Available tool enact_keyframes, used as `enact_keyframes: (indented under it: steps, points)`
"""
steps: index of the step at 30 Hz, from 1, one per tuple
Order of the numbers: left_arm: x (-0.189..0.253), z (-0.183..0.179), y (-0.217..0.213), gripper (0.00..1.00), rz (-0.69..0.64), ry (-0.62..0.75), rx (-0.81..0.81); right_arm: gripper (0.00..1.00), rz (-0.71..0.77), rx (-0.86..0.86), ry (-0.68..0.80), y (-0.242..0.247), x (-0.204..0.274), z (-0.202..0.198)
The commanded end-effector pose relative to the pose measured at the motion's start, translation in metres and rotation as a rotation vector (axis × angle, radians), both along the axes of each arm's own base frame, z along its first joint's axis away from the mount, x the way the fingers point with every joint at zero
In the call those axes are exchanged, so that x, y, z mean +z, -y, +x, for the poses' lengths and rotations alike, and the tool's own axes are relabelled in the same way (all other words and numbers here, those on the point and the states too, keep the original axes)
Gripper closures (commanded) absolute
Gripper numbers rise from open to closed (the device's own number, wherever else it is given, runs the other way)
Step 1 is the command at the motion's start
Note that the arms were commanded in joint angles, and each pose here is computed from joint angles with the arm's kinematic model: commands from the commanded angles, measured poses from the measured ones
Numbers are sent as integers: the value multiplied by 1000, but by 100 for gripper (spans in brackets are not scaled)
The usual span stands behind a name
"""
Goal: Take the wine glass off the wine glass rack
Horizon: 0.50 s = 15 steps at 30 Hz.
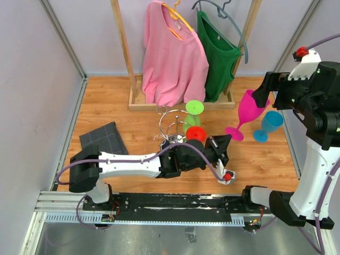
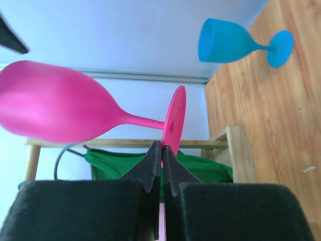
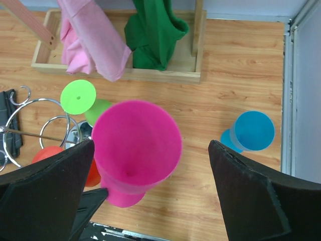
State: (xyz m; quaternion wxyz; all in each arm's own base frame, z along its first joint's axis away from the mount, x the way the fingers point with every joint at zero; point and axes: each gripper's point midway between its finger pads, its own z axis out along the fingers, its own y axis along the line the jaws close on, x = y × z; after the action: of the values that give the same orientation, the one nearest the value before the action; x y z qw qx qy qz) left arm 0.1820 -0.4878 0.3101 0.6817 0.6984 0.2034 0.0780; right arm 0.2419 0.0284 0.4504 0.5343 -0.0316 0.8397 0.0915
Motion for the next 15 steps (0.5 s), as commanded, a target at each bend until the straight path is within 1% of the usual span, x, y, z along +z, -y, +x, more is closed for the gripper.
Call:
enact_keyframes:
  steps: [1,8,15]
  points:
    - [10,-12,-2,100,-84,152,-42,2,5,72,27,-10,10,-15]
    - [-5,-9,-2,100,-112,190,-24,1,26,112,-1,-19,1,-27]
    - [-2,-15,0,100,-108,213,-57,1,85,182,-58,-34,-14,-38]
